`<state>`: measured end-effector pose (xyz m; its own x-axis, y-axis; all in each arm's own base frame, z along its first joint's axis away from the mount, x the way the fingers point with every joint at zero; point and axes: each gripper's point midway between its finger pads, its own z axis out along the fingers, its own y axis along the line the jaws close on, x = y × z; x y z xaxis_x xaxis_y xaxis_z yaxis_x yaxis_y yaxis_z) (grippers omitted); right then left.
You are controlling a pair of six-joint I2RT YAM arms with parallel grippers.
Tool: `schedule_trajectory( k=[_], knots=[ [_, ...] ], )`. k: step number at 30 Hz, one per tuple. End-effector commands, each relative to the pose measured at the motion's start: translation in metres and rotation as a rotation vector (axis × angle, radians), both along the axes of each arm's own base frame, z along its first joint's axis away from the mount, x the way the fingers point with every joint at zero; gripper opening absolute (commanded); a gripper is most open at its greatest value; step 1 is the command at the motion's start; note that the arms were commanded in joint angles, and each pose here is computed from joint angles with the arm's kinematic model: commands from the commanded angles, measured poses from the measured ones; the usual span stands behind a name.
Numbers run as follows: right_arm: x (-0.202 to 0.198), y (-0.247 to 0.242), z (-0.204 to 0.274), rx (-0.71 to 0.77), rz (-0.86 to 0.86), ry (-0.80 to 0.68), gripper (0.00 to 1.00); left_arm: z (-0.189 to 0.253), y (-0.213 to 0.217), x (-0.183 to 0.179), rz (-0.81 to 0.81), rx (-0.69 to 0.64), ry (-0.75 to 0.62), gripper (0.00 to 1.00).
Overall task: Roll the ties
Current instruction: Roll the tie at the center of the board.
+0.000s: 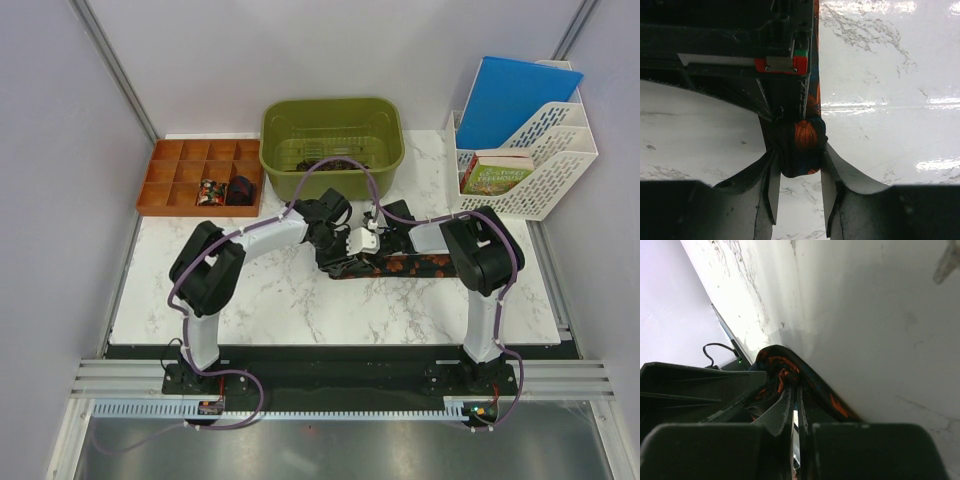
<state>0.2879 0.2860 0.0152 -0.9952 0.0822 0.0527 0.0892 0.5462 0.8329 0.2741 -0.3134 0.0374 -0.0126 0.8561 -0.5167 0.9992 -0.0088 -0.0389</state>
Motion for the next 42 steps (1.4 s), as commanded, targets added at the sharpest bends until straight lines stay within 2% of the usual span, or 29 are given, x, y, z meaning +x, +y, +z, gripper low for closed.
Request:
schedule_trajectory(
  k=[1,6,10,18,22,28,30,33,34,39,40,42],
  knots=[
    [0.006,0.007,0.003,0.005,-0.005,-0.053,0.10,-0.053,-0.008,-0.028,-0.068,0.125,0.076,0.20],
    [0.009,0.001,0.011,0.012,-0.006,-0.044,0.24,-0.072,0.016,-0.033,-0.085,0.246,0.098,0.15],
    [0.013,-0.008,0.022,0.016,-0.022,-0.058,0.32,-0.077,0.026,-0.038,-0.105,0.283,0.108,0.15],
    [0.015,-0.014,0.051,0.065,-0.023,-0.109,0.37,-0.081,0.030,-0.043,-0.122,0.298,0.128,0.14],
    [0.017,-0.008,0.054,0.098,-0.047,-0.109,0.42,-0.080,0.029,-0.042,-0.121,0.293,0.129,0.14],
    [0.011,-0.006,0.040,0.066,-0.038,-0.090,0.45,-0.079,0.030,-0.042,-0.113,0.289,0.137,0.14],
    [0.010,-0.006,0.033,0.051,-0.033,-0.094,0.43,-0.078,0.031,-0.041,-0.111,0.286,0.138,0.15],
    [0.009,-0.007,0.025,0.036,-0.030,-0.085,0.35,-0.076,0.030,-0.039,-0.103,0.275,0.142,0.19],
    [0.008,-0.009,0.021,0.025,-0.021,-0.090,0.27,-0.075,0.029,-0.038,-0.100,0.273,0.140,0.21],
    [0.004,-0.013,0.006,-0.015,0.007,-0.075,0.09,-0.066,0.029,-0.032,-0.080,0.241,0.137,0.29],
    [0.004,-0.014,0.005,-0.019,0.009,-0.075,0.03,-0.064,0.028,-0.031,-0.078,0.234,0.137,0.30],
    [0.006,-0.017,0.000,-0.040,0.011,-0.085,0.00,-0.055,0.027,-0.028,-0.069,0.205,0.133,0.33]
  ],
)
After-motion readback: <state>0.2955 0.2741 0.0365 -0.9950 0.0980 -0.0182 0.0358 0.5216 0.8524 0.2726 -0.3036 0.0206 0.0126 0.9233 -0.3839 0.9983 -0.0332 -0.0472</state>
